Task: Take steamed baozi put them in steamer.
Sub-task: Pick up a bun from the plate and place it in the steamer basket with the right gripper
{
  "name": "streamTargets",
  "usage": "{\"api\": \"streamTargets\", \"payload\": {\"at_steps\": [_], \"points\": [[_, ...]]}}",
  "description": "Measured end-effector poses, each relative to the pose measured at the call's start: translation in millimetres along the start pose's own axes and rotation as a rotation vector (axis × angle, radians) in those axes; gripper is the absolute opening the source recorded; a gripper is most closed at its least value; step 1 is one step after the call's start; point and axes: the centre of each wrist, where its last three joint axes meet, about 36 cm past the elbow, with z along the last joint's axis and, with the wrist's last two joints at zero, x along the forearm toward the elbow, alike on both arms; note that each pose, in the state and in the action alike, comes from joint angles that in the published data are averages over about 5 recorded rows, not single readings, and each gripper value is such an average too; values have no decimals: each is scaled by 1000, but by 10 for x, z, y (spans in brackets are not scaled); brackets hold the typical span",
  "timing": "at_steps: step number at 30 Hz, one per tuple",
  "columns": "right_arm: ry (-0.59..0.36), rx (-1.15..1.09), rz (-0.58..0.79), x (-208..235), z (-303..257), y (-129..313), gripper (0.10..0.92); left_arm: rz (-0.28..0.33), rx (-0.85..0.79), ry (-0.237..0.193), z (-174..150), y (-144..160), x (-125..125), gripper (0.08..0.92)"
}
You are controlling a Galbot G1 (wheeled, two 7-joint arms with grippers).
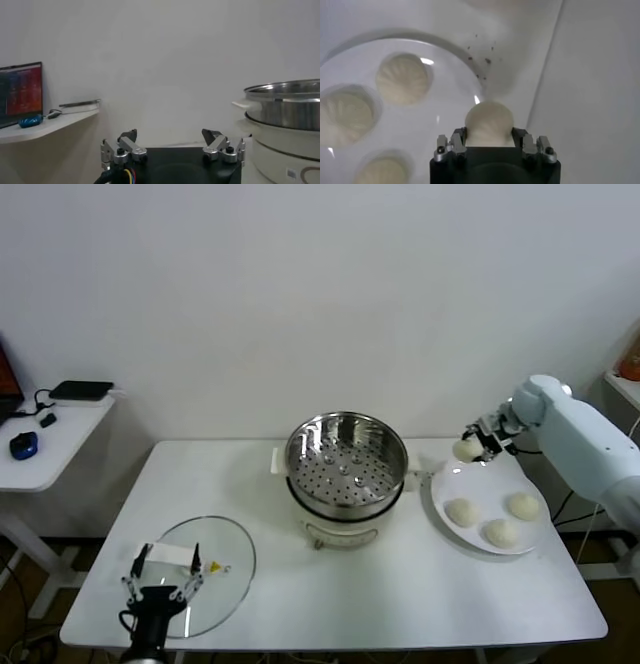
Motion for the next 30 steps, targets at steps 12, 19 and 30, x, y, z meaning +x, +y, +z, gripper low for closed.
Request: {"api": "streamTargets", "payload": {"at_steps": [12, 19, 30], "points": [[-81, 233, 83, 735, -633, -479, 616, 6, -8, -3, -17, -10, 9, 823], [-119, 345, 115, 1043, -1077, -798, 611, 6, -12, -4, -24, -8, 11, 823], [-164, 497, 79, 911, -1876, -1194, 612, 0, -18, -13, -56, 13, -26, 823]]}}
